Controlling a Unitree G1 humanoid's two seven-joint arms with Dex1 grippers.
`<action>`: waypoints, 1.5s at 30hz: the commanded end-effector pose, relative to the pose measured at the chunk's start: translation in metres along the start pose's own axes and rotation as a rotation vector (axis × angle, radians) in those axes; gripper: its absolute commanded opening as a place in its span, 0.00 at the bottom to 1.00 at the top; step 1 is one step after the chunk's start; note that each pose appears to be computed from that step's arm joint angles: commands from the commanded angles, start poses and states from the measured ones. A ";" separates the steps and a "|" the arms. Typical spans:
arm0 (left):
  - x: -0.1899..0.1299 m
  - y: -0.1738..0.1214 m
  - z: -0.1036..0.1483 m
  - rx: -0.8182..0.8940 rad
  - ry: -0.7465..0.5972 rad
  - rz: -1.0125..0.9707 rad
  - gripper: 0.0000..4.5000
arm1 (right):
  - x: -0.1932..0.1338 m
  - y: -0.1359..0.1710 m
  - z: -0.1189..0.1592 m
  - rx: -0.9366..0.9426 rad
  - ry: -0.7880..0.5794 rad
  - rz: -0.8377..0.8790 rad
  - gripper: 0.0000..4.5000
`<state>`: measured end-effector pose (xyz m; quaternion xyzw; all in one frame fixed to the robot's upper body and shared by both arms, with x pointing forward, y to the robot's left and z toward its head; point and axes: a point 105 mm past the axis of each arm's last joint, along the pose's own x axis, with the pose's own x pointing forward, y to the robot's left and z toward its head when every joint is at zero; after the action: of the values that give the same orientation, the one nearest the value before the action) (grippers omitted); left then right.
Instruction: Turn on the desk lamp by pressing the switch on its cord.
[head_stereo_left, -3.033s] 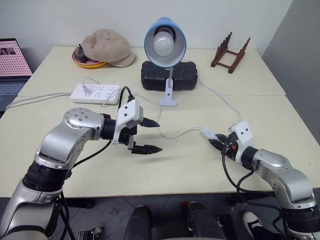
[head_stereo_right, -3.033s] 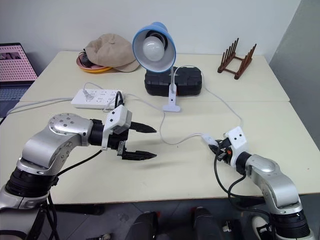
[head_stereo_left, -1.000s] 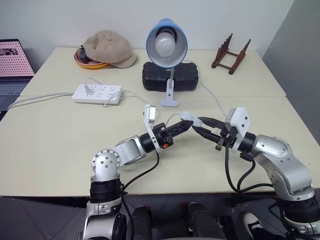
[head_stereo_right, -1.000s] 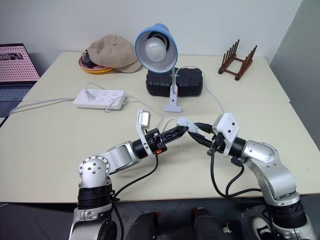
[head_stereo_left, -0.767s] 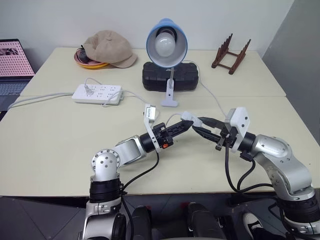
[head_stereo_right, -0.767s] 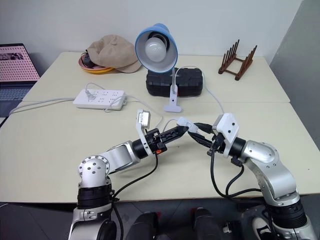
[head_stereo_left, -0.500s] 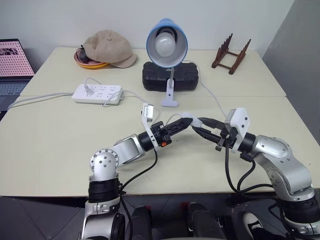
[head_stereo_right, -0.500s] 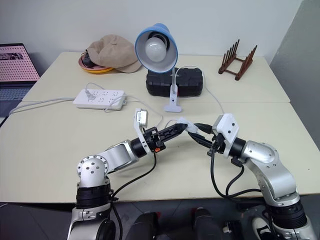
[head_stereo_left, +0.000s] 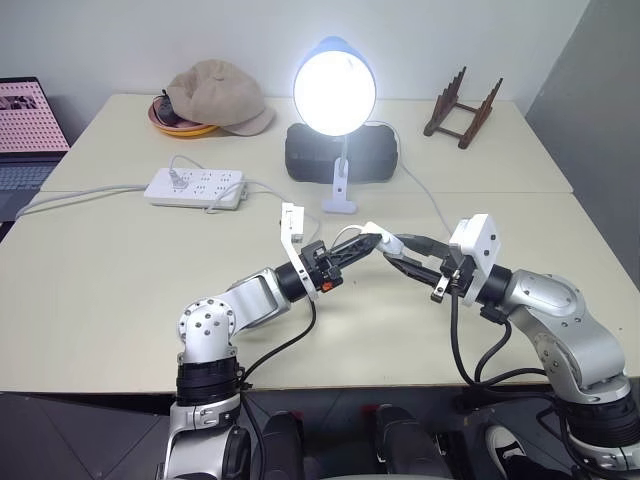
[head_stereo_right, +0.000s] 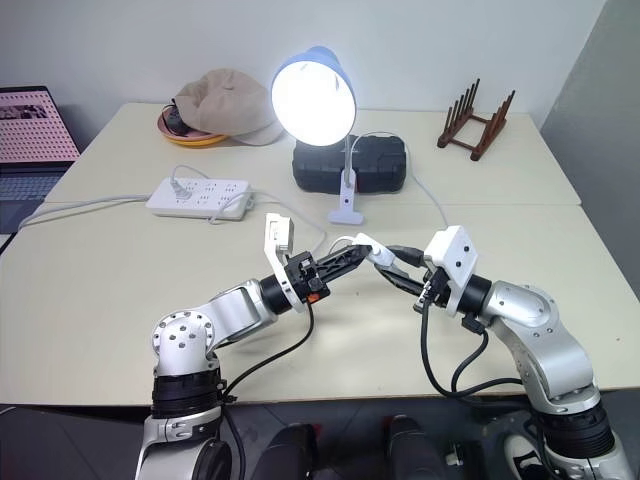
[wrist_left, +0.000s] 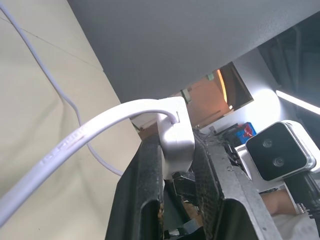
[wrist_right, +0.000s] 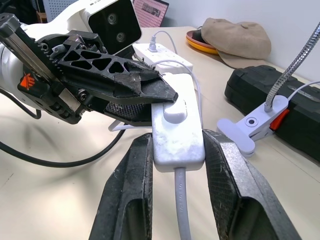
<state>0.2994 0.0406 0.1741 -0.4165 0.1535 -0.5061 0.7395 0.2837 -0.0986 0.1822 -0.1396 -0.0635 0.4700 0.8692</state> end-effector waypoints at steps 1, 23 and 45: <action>0.003 -0.017 0.004 0.023 -0.011 -0.067 0.11 | -0.001 0.004 0.012 -0.040 -0.038 0.010 0.24; -0.086 -0.037 0.048 0.908 0.383 0.232 0.98 | 0.030 -0.047 -0.064 0.089 0.203 0.015 0.24; -0.122 -0.010 0.098 1.105 0.572 0.285 1.00 | -0.026 -0.046 -0.011 0.109 0.262 0.126 0.99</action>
<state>0.3015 0.1862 0.2058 0.1875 0.1238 -0.4972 0.8381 0.3206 -0.1455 0.1587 -0.1560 0.1127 0.4898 0.8503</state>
